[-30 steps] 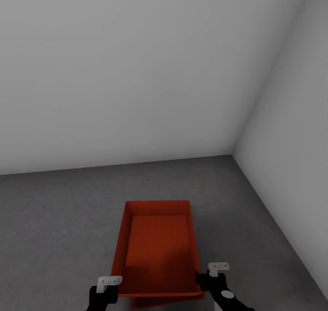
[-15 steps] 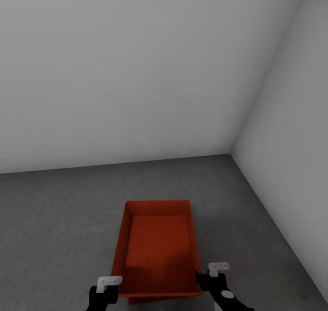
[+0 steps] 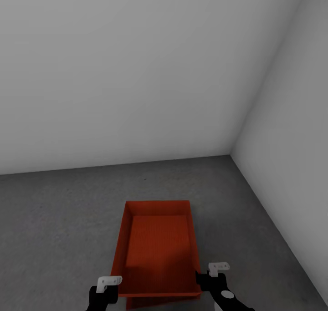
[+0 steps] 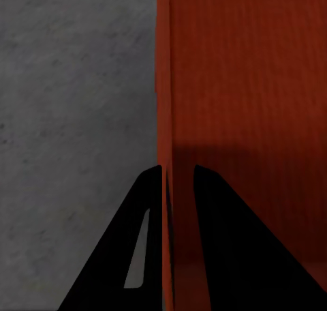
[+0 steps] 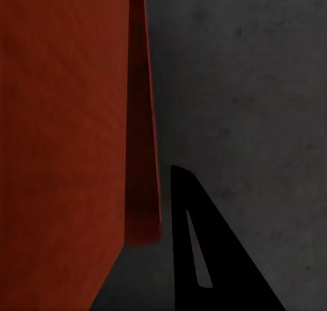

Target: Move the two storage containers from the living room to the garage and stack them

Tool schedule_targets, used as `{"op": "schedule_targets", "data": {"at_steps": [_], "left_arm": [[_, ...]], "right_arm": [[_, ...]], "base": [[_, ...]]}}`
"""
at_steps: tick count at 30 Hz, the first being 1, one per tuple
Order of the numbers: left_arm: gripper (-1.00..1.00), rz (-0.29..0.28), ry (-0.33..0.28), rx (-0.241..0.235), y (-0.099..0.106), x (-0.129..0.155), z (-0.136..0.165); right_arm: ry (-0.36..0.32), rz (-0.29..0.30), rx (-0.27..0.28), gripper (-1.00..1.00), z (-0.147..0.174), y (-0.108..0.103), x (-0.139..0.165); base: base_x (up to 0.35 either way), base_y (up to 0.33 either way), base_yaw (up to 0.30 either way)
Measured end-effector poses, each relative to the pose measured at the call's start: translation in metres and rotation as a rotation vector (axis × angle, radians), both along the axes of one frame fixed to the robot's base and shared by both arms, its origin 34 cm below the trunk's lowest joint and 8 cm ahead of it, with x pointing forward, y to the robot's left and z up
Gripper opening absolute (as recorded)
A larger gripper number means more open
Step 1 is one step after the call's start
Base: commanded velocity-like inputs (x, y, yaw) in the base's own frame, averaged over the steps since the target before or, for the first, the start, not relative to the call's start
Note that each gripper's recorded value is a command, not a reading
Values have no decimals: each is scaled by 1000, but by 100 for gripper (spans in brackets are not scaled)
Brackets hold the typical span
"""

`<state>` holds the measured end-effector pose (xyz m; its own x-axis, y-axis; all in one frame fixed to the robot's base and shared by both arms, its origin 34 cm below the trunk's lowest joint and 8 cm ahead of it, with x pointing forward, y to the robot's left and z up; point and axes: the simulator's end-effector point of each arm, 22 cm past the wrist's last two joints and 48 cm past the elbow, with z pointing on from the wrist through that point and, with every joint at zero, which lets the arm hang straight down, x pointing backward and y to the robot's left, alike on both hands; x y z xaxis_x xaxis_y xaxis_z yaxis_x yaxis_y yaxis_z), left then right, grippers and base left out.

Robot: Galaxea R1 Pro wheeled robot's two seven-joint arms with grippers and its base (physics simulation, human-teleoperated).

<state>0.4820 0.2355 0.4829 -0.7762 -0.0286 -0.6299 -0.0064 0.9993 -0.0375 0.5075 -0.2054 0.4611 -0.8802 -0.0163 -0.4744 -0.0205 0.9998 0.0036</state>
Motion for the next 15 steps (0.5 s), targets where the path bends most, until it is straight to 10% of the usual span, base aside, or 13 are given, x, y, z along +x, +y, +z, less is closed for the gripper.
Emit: {"op": "schedule_targets", "data": {"at_steps": [15], "left_arm": [[-100,0,0,0,0,0,0]], "right_arm": [[0,0,0,-100,0,0,0]], "base": [[11,-34,0]]}}
